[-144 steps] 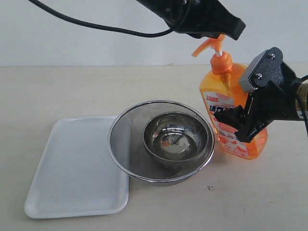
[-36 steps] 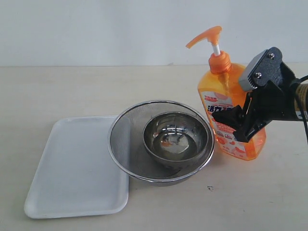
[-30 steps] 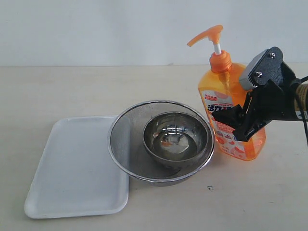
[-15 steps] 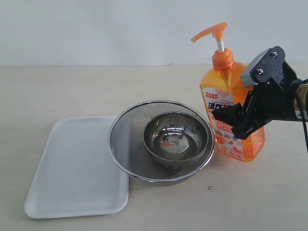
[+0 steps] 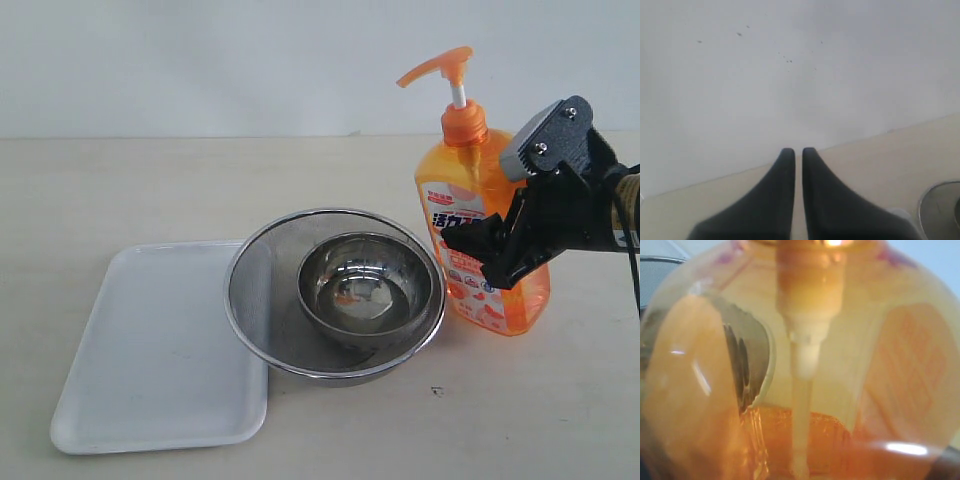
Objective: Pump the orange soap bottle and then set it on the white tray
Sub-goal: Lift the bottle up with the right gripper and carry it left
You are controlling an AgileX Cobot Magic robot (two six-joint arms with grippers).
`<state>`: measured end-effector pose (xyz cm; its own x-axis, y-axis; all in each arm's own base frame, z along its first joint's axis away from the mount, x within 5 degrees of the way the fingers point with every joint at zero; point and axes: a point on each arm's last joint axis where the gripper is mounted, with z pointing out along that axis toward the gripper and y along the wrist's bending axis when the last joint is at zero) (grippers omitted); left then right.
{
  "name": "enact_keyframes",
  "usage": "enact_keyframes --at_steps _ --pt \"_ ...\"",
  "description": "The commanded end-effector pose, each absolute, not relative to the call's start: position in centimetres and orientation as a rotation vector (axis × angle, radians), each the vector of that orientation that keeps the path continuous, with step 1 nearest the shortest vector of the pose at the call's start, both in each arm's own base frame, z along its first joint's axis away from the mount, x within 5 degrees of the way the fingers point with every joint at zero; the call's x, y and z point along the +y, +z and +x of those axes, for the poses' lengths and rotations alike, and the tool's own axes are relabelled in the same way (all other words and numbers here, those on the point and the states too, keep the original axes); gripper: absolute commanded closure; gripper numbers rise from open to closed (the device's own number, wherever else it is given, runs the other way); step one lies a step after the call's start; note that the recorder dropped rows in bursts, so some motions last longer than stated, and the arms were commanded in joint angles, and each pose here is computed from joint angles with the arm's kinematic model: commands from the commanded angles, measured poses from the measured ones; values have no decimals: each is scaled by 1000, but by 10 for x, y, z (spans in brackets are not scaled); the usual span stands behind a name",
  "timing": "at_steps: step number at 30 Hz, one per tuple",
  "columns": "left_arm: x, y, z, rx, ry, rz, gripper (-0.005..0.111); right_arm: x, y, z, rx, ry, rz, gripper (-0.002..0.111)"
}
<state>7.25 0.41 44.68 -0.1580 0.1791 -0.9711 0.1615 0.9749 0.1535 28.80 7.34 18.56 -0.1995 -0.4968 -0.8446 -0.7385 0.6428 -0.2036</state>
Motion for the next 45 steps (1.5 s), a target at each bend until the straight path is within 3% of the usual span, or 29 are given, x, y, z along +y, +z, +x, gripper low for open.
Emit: enact_keyframes --at_steps 1,12,23,45 --pt "32 450 49 1657 -7 174 102 74 185 288 1862 312 -965 108" --pt "79 450 25 1586 252 20 102 73 189 291 1861 314 -914 108" --pt "104 484 -3 1504 172 3 102 71 205 307 1840 259 -874 108" --pt "104 485 -4 1503 168 3 102 68 281 297 1679 232 -716 108"
